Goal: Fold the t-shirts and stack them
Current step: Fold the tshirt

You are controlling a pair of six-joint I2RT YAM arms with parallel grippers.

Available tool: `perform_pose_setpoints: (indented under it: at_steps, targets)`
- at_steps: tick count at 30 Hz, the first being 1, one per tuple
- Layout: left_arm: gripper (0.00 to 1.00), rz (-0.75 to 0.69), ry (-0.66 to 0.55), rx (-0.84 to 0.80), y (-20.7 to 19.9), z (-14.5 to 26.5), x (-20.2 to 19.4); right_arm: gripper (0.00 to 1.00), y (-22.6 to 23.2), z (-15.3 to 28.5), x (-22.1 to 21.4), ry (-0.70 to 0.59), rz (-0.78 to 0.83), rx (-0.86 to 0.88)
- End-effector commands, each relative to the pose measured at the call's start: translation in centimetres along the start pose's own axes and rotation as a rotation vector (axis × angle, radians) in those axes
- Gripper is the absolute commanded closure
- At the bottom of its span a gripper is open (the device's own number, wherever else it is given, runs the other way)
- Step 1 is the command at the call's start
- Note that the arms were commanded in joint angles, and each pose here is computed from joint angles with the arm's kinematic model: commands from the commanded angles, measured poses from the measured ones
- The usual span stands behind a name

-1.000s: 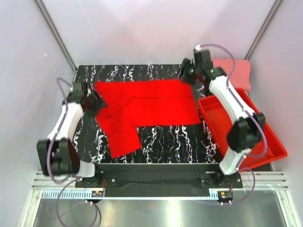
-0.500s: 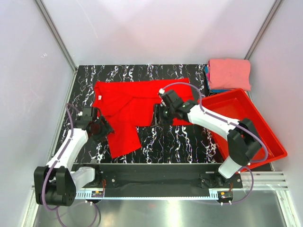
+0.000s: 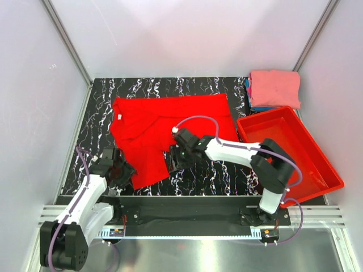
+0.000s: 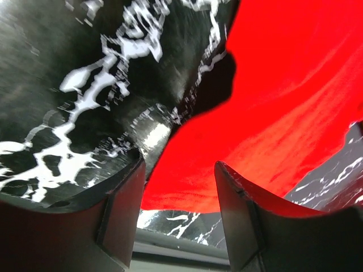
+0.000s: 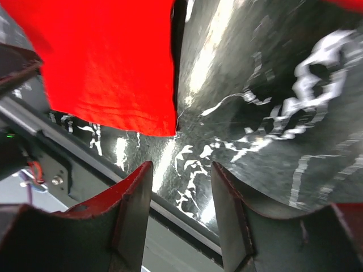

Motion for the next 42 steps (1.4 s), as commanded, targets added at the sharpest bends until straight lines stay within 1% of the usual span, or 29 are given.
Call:
perform_pose_setpoints:
  at_steps: [1,5,7,10,11,14,16,17,18,19,20,21,22,27,30,34,37,42]
  targets:
    - [0.43,0.008,-0.004,0.003,-0.6,-0.5,-0.1,0.47,1.6,-1.5,0.3,-0.056,-0.027,-0.009]
    - [0.43,-0.004,0.013,0.029,-0.2,-0.8,-0.6,0.46,1.8,-3.5,-0.2,-0.049,-0.077,-0.045]
    - [0.43,-0.001,0.012,0.021,-0.2,-0.7,-0.8,0.46,2.1,-4.4,-0.5,-0.031,-0.113,-0.047]
    - [0.43,-0.003,0.004,0.001,-0.6,-0.3,-0.7,0.46,2.2,-5.2,-1.0,-0.019,-0.120,-0.056]
    - [0.44,-0.006,-0.030,0.020,-0.4,-0.2,-0.3,0.46,2.1,-5.4,-1.2,-0.015,-0.118,-0.062]
    - [0.43,-0.034,-0.081,0.030,-0.9,0.6,0.2,0.48,1.9,-5.8,-1.3,-0.012,-0.111,-0.080]
    - [0.43,-0.044,-0.086,0.038,-1.0,0.9,0.3,0.52,1.9,-5.9,-1.5,-0.004,-0.109,-0.078]
    - [0.43,-0.046,-0.081,0.035,-1.2,1.0,0.3,0.55,2.1,-5.9,-1.5,-0.001,-0.106,-0.074]
    - [0.42,-0.048,-0.071,0.033,-1.3,1.0,0.2,0.62,2.2,-5.8,-1.4,-0.001,-0.105,-0.068]
    - [0.42,-0.058,-0.053,0.015,-1.5,1.1,0.0,0.83,2.6,-5.6,-1.2,-0.005,-0.103,-0.054]
    - [0.42,-0.068,-0.050,0.005,-1.6,1.1,0.0,0.91,2.7,-5.5,-1.1,-0.009,-0.102,-0.051]
    - [0.42,-0.075,-0.052,-0.006,-1.7,1.2,0.0,0.97,2.9,-5.4,-1.0,-0.006,-0.097,-0.051]
    - [0.41,-0.088,-0.058,-0.022,-1.9,1.1,0.0,1.00,3.4,-5.2,-0.6,-0.010,-0.094,-0.036]
    - [0.42,-0.099,-0.026,-0.036,-1.9,1.0,-0.6,1.00,4.9,-3.9,0.4,-0.028,-0.093,0.011]
    - [0.42,-0.101,-0.043,-0.019,-2.2,1.5,-0.3,1.00,5.9,-2.9,1.2,-0.051,-0.094,0.041]
    - [0.41,-0.109,-0.100,0.096,-1.5,2.2,0.5,1.00,6.3,-2.7,1.9,-0.063,-0.084,0.038]
    - [0.41,-0.110,-0.102,0.149,-1.2,2.2,0.4,1.00,6.3,-2.8,1.9,-0.060,-0.081,0.028]
    - [0.42,-0.121,-0.096,0.125,-1.2,2.0,-0.3,1.00,6.2,-2.7,1.9,-0.061,-0.083,0.030]
Point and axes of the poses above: each gripper's point midway between its finger pads, its own z axis back along the fingers, its own y axis along the line the jaws close on, x = y × z, the point moved 6 cm from there along z, back along the fingers, and after that the axes turned 1 degree about z, right-handed, at the moved point
